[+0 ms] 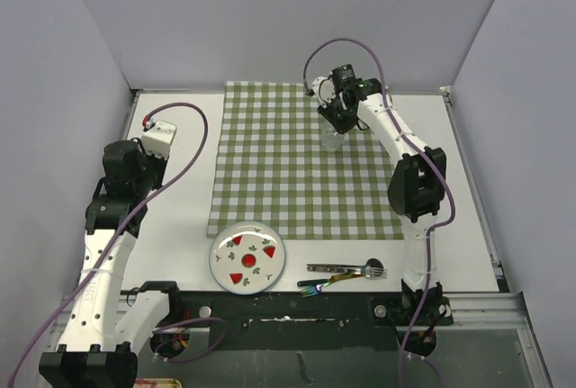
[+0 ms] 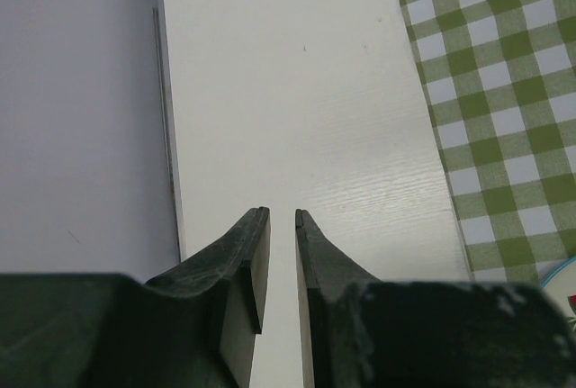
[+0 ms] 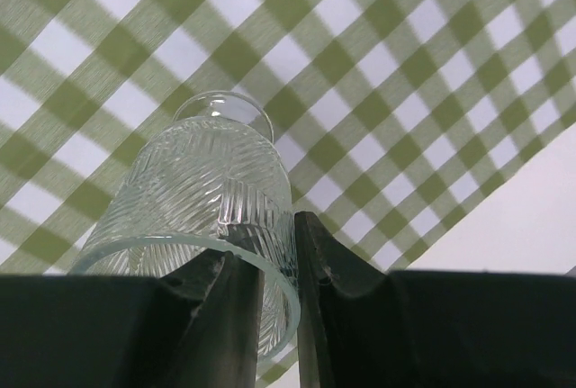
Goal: Set the dinner table for one person
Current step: Place the cup on the napkin.
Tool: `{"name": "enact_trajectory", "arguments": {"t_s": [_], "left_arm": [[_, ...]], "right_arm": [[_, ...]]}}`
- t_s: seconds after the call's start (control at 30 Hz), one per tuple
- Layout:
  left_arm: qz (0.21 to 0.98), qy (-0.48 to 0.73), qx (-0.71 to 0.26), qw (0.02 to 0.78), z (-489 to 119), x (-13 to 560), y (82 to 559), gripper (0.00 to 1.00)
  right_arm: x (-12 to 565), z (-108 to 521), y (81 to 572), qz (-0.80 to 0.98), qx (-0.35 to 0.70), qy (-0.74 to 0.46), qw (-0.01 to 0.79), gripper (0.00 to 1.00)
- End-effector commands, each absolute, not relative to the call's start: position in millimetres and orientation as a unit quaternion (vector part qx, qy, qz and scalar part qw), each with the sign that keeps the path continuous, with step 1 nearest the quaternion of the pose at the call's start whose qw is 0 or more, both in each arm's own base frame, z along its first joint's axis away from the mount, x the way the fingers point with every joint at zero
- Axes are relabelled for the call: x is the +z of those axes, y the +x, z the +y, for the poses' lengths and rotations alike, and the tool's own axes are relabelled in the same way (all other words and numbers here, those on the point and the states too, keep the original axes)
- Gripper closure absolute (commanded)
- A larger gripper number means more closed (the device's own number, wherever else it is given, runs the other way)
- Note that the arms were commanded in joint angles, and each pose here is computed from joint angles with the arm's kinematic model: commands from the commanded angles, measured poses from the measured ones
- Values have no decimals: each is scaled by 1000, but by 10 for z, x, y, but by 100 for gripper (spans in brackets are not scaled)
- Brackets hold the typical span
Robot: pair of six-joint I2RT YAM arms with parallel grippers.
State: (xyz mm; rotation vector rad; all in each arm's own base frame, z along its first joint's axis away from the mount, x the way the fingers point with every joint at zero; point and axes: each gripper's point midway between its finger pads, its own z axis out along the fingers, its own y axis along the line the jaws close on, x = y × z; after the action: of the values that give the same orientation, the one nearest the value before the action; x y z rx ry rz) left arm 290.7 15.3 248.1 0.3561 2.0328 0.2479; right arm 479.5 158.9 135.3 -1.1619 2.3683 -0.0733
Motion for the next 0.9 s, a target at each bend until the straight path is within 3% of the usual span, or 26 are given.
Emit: {"name": "enact_trajectory", "arguments": {"t_s": [0.0, 0.27, 0.87], "left_arm": [[816, 140, 98, 552, 121, 2779, 3060, 83], [825, 148, 91, 538, 99, 2625, 3097, 83], [843, 172, 87, 503, 81, 2347, 3122, 83]], "right_arm": [[2016, 1444, 5258, 857, -43, -377, 348, 100], [1969, 1042, 5678, 863, -74, -343, 363, 100], [1711, 576, 6043, 871, -104, -305, 371, 100]]}}
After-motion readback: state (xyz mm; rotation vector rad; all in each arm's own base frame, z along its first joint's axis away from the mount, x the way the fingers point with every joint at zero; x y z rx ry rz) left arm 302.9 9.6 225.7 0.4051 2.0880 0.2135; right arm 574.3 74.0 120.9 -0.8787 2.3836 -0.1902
